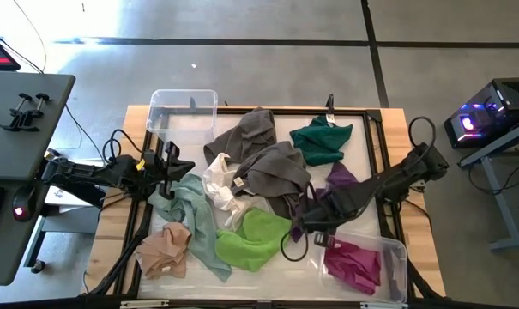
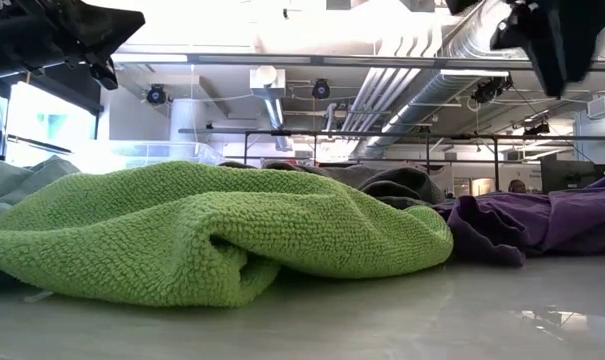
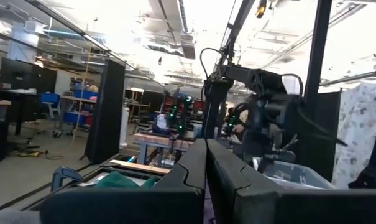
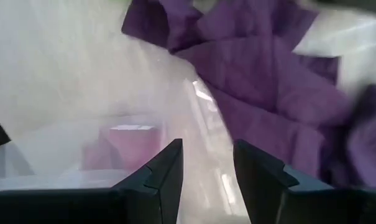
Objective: Sort towels by color in basket
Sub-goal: Adjust the bottom transparent bin, then put the purple towel into the bottom transparent bin
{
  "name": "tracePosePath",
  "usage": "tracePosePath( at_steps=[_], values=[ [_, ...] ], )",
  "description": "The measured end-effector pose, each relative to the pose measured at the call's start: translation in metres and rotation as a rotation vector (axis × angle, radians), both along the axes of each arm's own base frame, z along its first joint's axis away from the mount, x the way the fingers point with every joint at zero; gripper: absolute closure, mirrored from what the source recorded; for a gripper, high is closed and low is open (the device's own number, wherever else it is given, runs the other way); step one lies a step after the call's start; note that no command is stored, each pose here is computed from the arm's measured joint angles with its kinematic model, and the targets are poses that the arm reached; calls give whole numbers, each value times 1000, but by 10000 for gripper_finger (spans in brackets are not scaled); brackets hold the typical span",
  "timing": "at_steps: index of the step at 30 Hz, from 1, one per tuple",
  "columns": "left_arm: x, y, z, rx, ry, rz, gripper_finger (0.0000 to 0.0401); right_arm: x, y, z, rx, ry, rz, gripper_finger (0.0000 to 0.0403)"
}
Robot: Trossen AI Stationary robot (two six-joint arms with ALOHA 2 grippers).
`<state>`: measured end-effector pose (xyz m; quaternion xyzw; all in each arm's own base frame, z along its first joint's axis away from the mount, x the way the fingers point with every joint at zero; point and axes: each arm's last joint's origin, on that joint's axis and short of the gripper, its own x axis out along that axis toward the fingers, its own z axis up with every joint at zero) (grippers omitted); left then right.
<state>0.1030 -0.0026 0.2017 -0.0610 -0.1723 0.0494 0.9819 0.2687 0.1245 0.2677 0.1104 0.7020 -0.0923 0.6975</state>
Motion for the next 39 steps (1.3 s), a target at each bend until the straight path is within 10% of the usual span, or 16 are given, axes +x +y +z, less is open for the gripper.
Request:
tracePosePath(
  at_steps=[14, 26, 39],
  values=[
    [0, 0, 1, 0, -7, 1, 401, -10, 30, 8, -30, -73, 23, 261],
    [0, 0, 0, 8, -4, 4, 401, -8, -45, 22, -164, -108, -56, 167],
    [0, 0, -1, 7, 7, -13, 401, -69, -93, -57, -121, -14, -365, 148]
  ],
)
